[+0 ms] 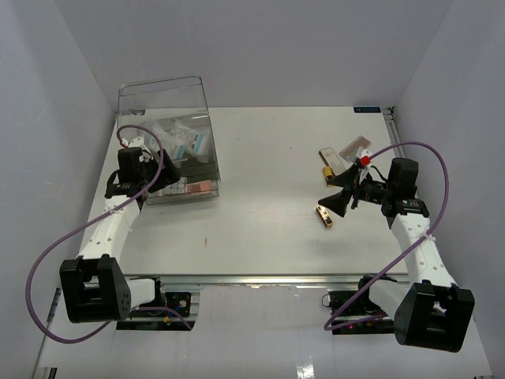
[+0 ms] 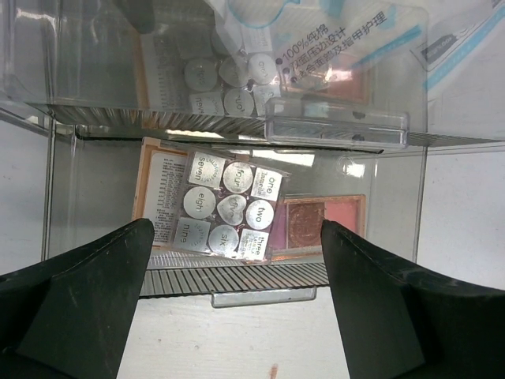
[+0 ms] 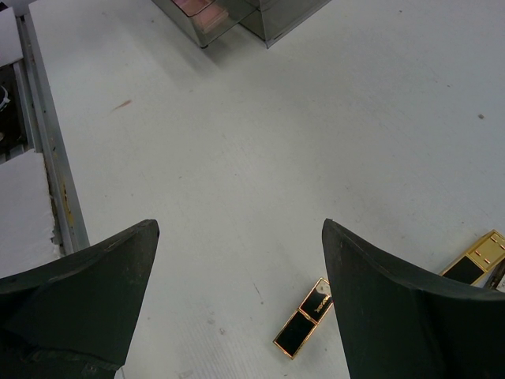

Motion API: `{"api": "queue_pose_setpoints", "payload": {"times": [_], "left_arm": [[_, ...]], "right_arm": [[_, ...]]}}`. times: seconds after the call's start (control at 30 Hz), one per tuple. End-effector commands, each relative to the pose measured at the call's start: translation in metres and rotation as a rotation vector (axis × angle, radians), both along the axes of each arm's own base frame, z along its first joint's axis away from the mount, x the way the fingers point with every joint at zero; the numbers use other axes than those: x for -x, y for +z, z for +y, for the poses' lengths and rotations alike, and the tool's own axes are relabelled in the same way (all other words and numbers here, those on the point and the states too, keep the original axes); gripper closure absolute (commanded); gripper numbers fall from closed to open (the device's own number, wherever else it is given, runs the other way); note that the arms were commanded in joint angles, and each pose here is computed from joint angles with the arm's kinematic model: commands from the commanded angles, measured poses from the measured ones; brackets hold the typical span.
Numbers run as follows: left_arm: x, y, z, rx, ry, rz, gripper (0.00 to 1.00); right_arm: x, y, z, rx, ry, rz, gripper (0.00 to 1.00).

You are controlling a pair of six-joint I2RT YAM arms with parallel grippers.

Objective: Organize the makeup

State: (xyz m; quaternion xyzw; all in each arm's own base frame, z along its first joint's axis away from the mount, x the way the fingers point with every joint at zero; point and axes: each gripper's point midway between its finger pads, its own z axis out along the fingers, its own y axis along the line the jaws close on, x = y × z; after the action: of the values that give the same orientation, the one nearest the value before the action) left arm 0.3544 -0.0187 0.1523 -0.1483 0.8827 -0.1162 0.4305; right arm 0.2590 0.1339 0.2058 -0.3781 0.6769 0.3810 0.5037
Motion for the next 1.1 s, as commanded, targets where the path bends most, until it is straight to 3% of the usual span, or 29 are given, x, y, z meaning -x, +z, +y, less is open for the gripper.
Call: {"api": "queue_pose_setpoints", "payload": {"times": [0.0, 0.3, 0.43, 0.67, 0.9, 1.07], "left_arm": [[0.004, 0.026, -0.005, -0.010, -0.034, -0.092, 0.02], [0.028, 0.084, -0.031, 0.019, -0.198, -0.300, 0.02], [0.042, 0.089, -0.052, 0.077, -0.306, -0.358, 0.02], [0.052, 0.094, -0.059, 0.082, -0.350, -0.431, 0.02], [0.060, 0.095, -0.061, 0.088, -0.359, -0.456, 0.02], [0.061, 0.099, -0.061, 0.081, -0.359, -0.468, 0.02]], "right_arm": [[-0.003, 0.000, -0.002, 0.008, 0.000, -0.021, 0.10], [-0.018, -0.010, -0.017, 0.073, -0.098, -0.013, 0.10], [-0.040, -0.031, -0.041, 0.177, -0.259, 0.025, 0.10], [-0.091, -0.058, -0.103, 0.299, -0.686, 0.193, 0.10], [-0.145, -0.058, -0.117, 0.365, -0.693, 0.230, 0.10], [-0.176, -0.087, -0.098, 0.345, -0.610, 0.390, 0.10]]}}
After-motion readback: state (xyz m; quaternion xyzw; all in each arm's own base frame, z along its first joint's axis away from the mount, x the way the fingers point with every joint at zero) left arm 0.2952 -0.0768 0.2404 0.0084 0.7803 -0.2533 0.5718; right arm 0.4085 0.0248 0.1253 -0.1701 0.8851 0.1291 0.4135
